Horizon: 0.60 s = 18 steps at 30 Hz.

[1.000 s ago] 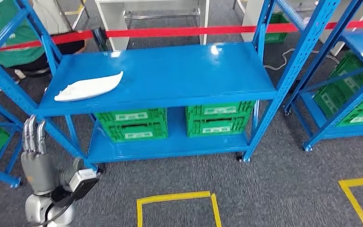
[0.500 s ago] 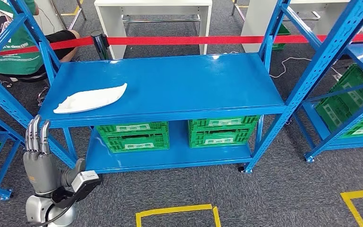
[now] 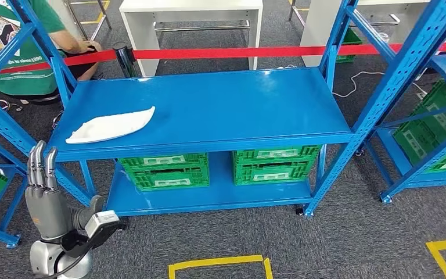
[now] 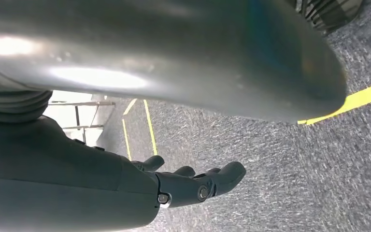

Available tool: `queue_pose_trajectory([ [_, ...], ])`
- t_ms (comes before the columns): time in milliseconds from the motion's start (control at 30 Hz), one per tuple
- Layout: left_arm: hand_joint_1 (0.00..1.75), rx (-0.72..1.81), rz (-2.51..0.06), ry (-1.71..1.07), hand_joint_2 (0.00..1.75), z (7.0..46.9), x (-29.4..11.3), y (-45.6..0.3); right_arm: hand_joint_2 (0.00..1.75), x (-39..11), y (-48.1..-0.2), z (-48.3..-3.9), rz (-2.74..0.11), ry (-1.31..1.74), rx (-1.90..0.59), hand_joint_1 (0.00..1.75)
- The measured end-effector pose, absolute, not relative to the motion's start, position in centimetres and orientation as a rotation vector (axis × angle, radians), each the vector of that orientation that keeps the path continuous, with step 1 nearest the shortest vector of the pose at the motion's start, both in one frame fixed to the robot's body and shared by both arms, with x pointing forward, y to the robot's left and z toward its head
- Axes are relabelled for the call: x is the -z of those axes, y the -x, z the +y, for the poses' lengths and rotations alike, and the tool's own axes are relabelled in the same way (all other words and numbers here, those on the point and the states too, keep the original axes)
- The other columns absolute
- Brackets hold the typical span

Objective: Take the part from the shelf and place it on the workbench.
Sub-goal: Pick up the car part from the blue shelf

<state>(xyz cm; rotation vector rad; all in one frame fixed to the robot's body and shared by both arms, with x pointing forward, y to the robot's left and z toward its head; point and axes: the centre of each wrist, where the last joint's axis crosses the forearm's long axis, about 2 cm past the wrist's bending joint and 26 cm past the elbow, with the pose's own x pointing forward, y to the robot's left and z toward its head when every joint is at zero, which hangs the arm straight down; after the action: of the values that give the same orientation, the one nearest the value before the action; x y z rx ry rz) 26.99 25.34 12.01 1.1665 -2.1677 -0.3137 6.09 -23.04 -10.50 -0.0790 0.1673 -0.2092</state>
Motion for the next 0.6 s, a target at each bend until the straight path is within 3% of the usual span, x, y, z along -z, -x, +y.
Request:
queue_pose_trajectory([
  [600,0.00,0.353,-2.185,-1.163,0.00,25.58,-12.13,-27.76,0.00,10.49,-6.04,-22.86,0.175,0.067,0.228,0.00],
])
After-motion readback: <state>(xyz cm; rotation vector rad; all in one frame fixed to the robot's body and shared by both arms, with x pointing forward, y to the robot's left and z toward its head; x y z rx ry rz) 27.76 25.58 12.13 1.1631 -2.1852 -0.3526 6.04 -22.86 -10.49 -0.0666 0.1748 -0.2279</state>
